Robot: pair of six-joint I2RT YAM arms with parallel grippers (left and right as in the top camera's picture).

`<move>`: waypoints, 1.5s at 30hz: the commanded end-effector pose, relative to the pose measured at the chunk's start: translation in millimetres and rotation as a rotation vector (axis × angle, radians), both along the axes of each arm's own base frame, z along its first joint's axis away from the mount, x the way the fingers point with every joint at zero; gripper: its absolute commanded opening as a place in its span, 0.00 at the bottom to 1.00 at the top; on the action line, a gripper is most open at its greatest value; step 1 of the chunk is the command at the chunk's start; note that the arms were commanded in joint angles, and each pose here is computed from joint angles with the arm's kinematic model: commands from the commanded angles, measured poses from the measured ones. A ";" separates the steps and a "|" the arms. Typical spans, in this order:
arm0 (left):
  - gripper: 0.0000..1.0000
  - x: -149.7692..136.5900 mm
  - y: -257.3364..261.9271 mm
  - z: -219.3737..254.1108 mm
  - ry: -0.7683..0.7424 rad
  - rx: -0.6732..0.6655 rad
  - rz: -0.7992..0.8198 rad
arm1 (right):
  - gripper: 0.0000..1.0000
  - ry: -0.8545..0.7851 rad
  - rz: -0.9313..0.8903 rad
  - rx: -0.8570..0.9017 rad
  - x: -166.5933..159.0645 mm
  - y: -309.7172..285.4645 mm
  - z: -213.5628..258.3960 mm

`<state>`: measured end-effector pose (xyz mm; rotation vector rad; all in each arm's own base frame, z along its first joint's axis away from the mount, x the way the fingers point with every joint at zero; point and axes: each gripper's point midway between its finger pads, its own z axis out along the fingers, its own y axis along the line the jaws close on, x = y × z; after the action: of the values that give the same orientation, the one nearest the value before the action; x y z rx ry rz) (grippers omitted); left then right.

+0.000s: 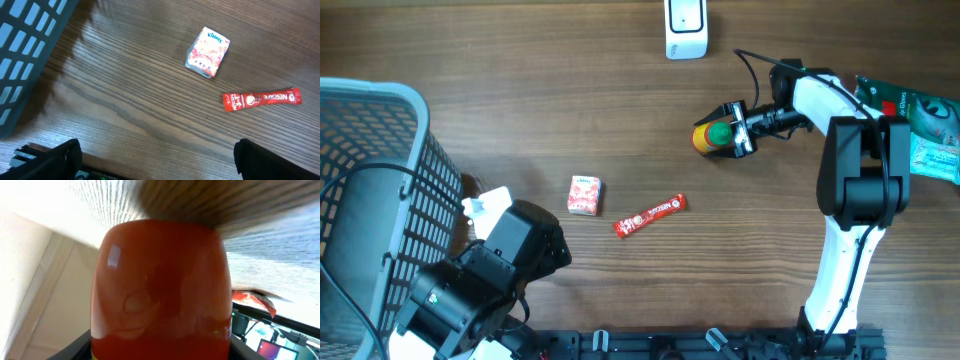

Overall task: Scan the item barcode
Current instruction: 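Hold the sauce bottle up to the scanner and carry it right, then lift the sauce bottle to the white scanner with the right gripper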

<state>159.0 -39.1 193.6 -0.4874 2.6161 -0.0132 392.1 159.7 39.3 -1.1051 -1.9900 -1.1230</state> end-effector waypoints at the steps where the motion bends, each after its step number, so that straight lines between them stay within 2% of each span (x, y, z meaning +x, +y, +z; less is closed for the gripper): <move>1: 1.00 0.9 1.0 1.5 -0.009 -0.004 0.015 | 0.54 0.099 0.027 -0.277 -18.8 -30.3 -63.4; 4: 1.00 0.9 1.0 1.5 -0.009 -0.004 0.015 | 0.44 0.119 0.032 -0.394 -21.1 -46.3 -49.8; 7: 1.00 0.9 1.0 1.5 -0.009 -0.004 0.015 | 0.44 0.290 -0.015 -0.594 -51.3 -72.0 -7.8; 8: 1.00 0.9 1.0 1.5 -0.009 -0.004 0.015 | 0.39 0.359 -0.008 -0.582 -73.6 -69.9 24.5; 9: 1.00 0.9 1.0 1.5 -0.009 -0.004 0.015 | 0.26 0.384 0.017 -0.580 -87.9 -70.2 41.8; 10: 1.00 0.9 1.0 1.5 -0.009 -0.004 0.016 | 0.08 0.349 0.067 -0.577 -95.1 -71.8 51.2; 11: 1.00 0.9 1.0 1.5 -0.009 -0.004 0.016 | 0.04 0.344 0.091 -0.592 -101.1 -75.0 56.5; 20: 1.00 0.9 1.0 1.5 -0.009 -0.004 0.015 | 0.04 0.512 -0.016 -0.692 -113.6 -65.8 60.4; 23: 1.00 0.9 1.0 1.5 -0.009 -0.004 0.016 | 0.04 0.680 -0.221 -0.879 -117.9 -75.9 54.8; 28: 1.00 0.9 1.0 1.5 -0.009 -0.004 0.016 | 0.04 0.727 -0.284 -0.945 -122.5 -65.4 54.7; 30: 1.00 0.9 1.0 1.5 -0.009 -0.004 0.016 | 0.04 0.684 -0.270 -0.979 -119.4 -71.9 54.4; 35: 1.00 0.9 1.0 1.5 -0.009 -0.004 0.015 | 0.04 0.371 -0.392 -1.186 -62.7 -108.0 82.1; 40: 1.00 0.9 1.0 1.5 -0.009 -0.004 0.016 | 0.05 -0.228 -0.640 -1.230 62.2 -96.9 104.6; 43: 1.00 0.9 1.0 1.5 -0.009 -0.004 0.015 | 0.05 -0.536 -0.784 -1.251 117.4 -86.7 139.4; 45: 1.00 0.9 1.0 1.5 -0.009 -0.004 0.016 | 0.05 -0.626 -0.870 -1.242 138.7 -79.9 147.9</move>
<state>159.3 -39.3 193.7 -0.4875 2.6153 -0.0142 519.6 95.0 166.5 -2.5194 -2.8014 -0.5222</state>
